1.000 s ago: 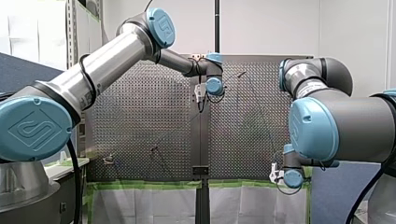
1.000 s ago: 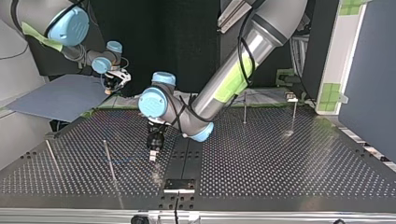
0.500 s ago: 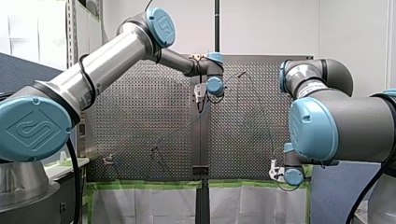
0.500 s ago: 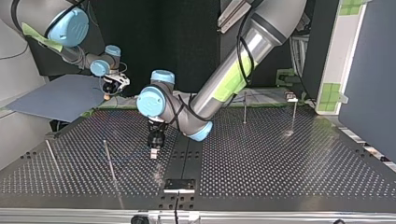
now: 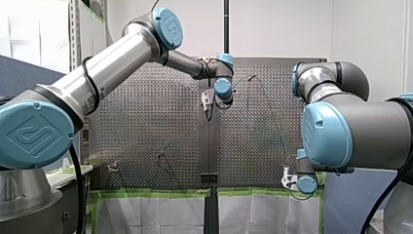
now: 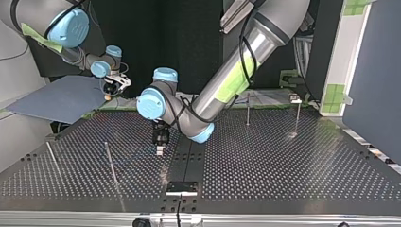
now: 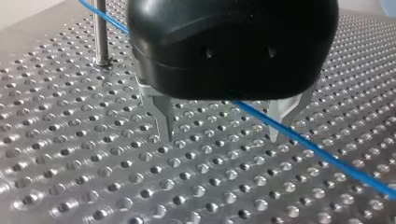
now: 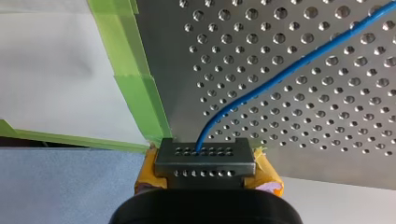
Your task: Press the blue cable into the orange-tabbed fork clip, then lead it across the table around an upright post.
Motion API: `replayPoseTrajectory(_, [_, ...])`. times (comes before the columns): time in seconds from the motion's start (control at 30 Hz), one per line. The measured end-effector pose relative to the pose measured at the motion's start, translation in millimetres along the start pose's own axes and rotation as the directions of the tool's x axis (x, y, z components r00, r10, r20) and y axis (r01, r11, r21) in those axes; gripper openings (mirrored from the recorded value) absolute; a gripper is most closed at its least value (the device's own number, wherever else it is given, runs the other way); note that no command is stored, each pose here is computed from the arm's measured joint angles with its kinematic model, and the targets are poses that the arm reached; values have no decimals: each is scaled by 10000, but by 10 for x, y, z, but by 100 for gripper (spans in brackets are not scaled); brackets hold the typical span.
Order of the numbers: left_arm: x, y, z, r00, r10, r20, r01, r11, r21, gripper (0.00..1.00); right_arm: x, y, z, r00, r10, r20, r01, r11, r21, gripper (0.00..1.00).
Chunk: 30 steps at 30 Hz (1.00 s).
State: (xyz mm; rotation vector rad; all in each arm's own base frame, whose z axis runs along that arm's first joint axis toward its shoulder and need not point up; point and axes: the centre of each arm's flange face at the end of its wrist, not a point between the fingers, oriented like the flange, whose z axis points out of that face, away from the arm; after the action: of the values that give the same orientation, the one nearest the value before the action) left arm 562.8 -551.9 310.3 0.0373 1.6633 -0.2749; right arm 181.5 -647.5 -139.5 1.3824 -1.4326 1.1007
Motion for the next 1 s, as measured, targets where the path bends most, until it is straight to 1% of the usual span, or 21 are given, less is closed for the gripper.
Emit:
replayPoseTrajectory(0.2, [-3,59,-5,9987,-473,-165,470,9987,-204,100,1,6,2,10000,18,-6,-18,10000,-14,0])
replayPoseTrajectory(0.3, [0,93,-18,9974,-680,-246,668,9968,-434,100,2,5,3,10000,1,-11,-1,10000,-18,0])
replayPoseTrajectory(0.43, [-9,166,-20,9945,-1025,-229,1002,9912,-860,100,2,0,1,10000,-31,-12,31,10000,-8,0])
replayPoseTrajectory(0.57, [-18,193,-16,9904,-1371,-164,1348,9858,-1001,100,1,-16,-2,10000,-45,-30,45,10000,12,0])
replayPoseTrajectory(0.7, [-66,195,-27,9849,-1728,-83,1711,9802,-999,100,-2,-26,-6,10000,-53,-9,53,10000,24,0])
replayPoseTrajectory(0.8, [-114,169,-63,9802,-1979,-47,1967,9763,-902,100,-4,-31,-9,10000,-57,1,57,10000,31,0])
replayPoseTrajectory(0.9, [-179,161,-101,9770,-2135,-8,2129,9745,-708,100,-5,-33,-10,10000,-59,8,59,10000,34,0])
replayPoseTrajectory(1.0, [-284,163,-148,9729,-2311,102,2314,9721,-382,100,-5,-35,-11,10000,-59,11,59,10000,36,0])
